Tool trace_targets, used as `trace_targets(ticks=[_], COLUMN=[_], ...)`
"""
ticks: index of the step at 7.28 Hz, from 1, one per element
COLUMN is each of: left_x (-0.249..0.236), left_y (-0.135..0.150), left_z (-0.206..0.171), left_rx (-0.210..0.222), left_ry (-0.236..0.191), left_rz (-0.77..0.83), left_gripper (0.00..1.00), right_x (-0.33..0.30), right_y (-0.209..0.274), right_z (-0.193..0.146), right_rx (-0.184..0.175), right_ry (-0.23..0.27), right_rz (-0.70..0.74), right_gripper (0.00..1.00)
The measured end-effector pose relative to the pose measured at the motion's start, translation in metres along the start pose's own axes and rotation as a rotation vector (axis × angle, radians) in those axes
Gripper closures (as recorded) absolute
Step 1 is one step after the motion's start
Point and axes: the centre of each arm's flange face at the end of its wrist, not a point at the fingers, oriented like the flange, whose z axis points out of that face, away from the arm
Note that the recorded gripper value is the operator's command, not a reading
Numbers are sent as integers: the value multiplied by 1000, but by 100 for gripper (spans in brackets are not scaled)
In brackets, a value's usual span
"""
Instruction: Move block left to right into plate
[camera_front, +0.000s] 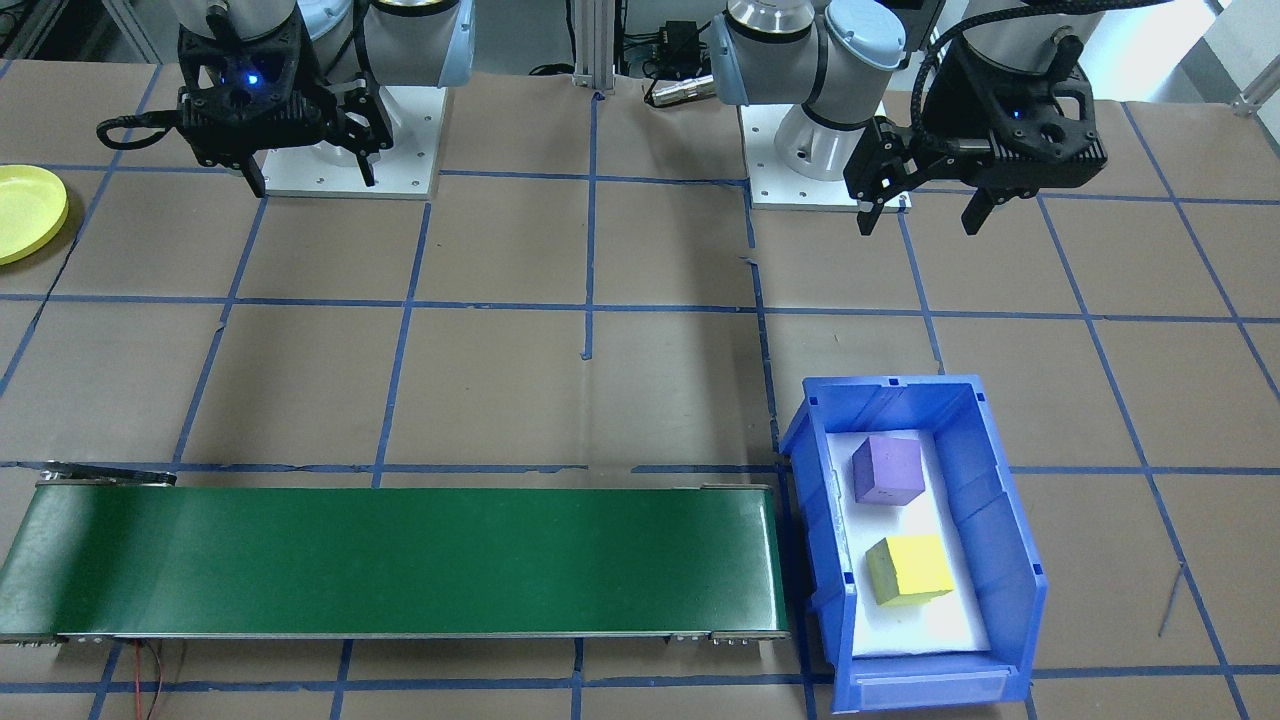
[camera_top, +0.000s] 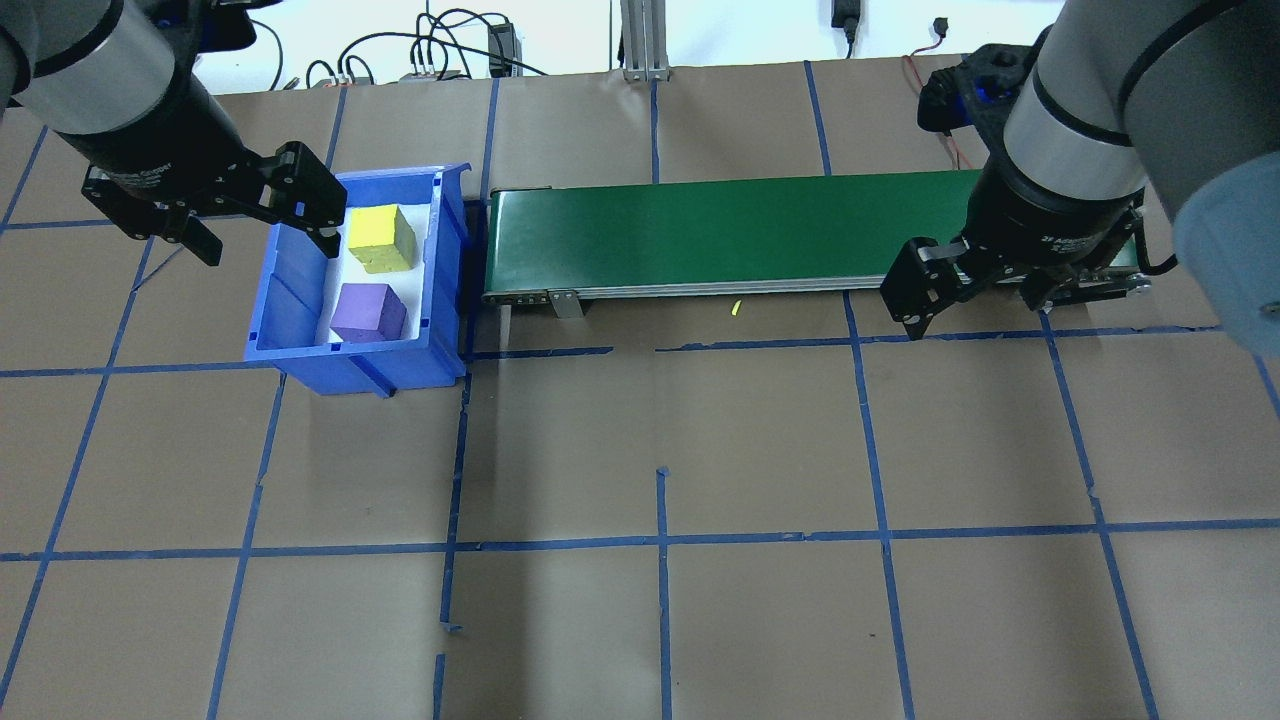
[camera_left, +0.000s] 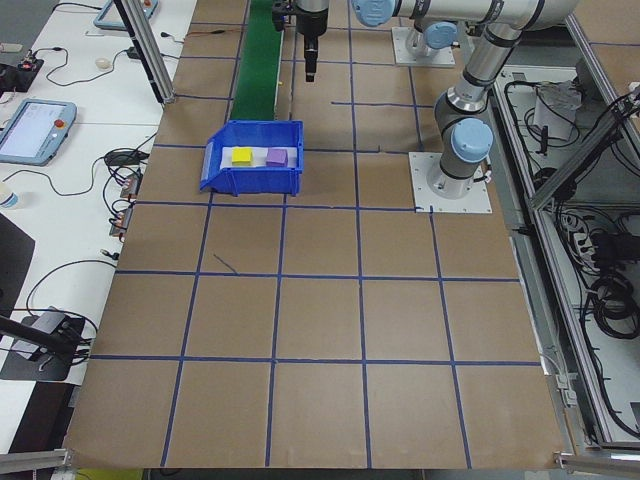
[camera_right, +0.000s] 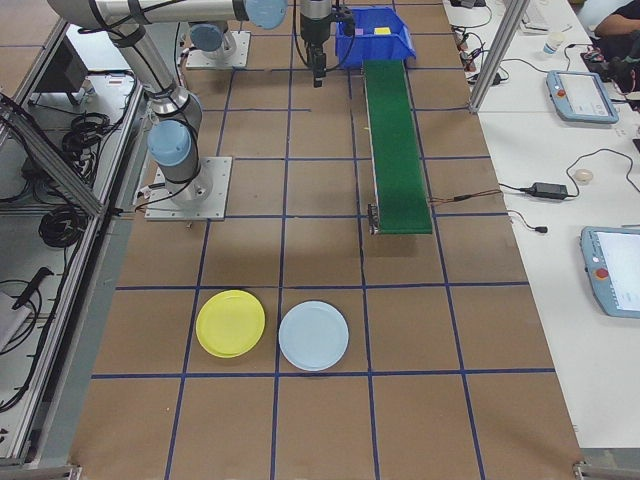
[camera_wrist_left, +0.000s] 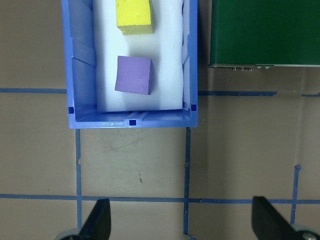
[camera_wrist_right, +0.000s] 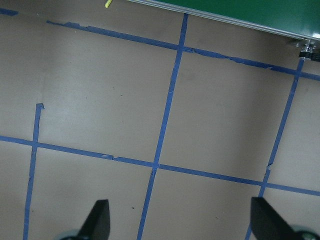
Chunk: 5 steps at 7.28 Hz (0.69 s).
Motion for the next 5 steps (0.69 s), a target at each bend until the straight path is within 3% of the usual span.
trace_targets(ticks=[5], left_x=[1], left_y=[0], left_z=[-1], left_rx=[5], left_ry=[9], left_rz=[6], left_gripper=[0], right_x=[0], right_y=[0], right_z=[1], right_rx=[-3], right_ry=[0], right_rz=[7], right_gripper=[0])
